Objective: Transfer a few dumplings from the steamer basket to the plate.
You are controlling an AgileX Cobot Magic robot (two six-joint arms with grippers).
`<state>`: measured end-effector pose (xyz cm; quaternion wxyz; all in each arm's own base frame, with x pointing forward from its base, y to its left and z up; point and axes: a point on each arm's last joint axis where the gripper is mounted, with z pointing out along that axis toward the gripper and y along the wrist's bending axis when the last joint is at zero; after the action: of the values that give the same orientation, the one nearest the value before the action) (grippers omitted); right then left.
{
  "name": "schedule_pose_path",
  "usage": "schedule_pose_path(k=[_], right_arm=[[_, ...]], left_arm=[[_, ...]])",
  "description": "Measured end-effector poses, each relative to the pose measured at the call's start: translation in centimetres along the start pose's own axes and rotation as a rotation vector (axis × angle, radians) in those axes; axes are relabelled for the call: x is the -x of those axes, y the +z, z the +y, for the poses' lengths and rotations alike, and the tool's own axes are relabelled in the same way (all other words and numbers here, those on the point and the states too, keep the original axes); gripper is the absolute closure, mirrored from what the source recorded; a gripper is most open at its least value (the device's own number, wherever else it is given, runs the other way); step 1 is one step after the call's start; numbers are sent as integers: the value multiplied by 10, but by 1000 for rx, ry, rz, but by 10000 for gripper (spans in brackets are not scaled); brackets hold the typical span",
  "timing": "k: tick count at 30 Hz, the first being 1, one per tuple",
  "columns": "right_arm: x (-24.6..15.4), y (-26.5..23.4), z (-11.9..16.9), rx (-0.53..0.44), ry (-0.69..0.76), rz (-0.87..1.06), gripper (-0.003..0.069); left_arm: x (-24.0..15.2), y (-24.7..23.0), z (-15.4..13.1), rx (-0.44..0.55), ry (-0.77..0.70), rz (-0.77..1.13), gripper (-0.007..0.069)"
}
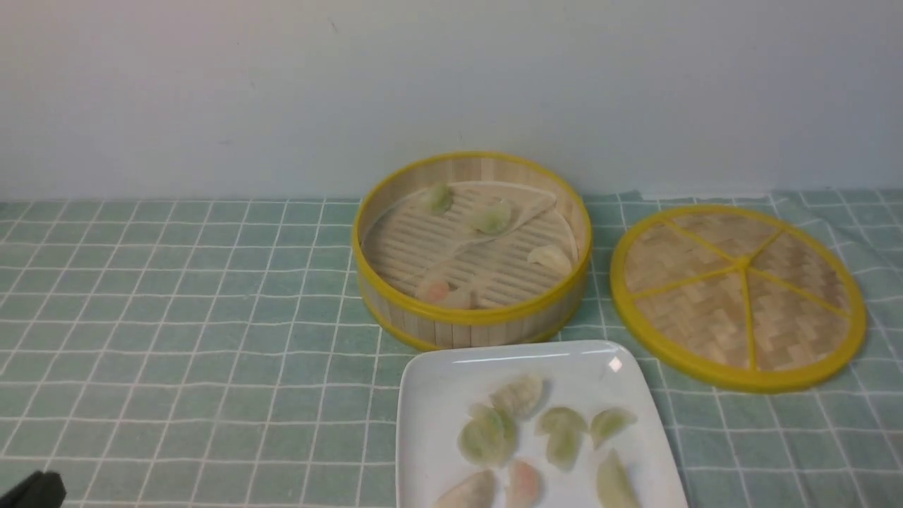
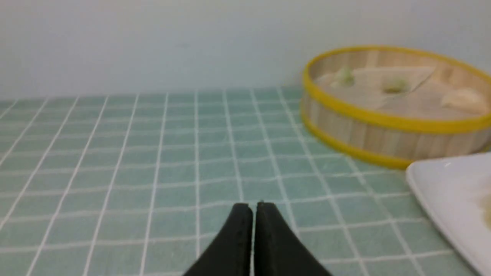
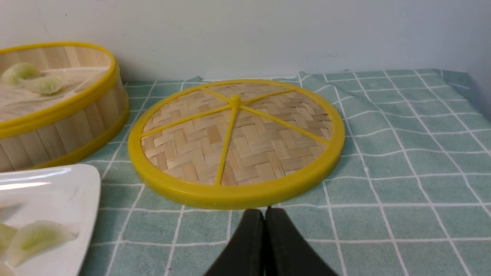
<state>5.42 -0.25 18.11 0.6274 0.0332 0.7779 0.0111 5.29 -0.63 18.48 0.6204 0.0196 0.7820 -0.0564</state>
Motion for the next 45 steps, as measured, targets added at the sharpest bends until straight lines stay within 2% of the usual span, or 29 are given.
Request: schedule_pose_path(k=[5, 45], right_arm=[[0, 0, 0, 0, 0, 0, 673], [0, 0, 0, 0, 0, 0, 673]], left_arm=[[-13, 3, 1, 16, 0, 71, 631], [-14, 2, 1, 16, 0, 77, 631]])
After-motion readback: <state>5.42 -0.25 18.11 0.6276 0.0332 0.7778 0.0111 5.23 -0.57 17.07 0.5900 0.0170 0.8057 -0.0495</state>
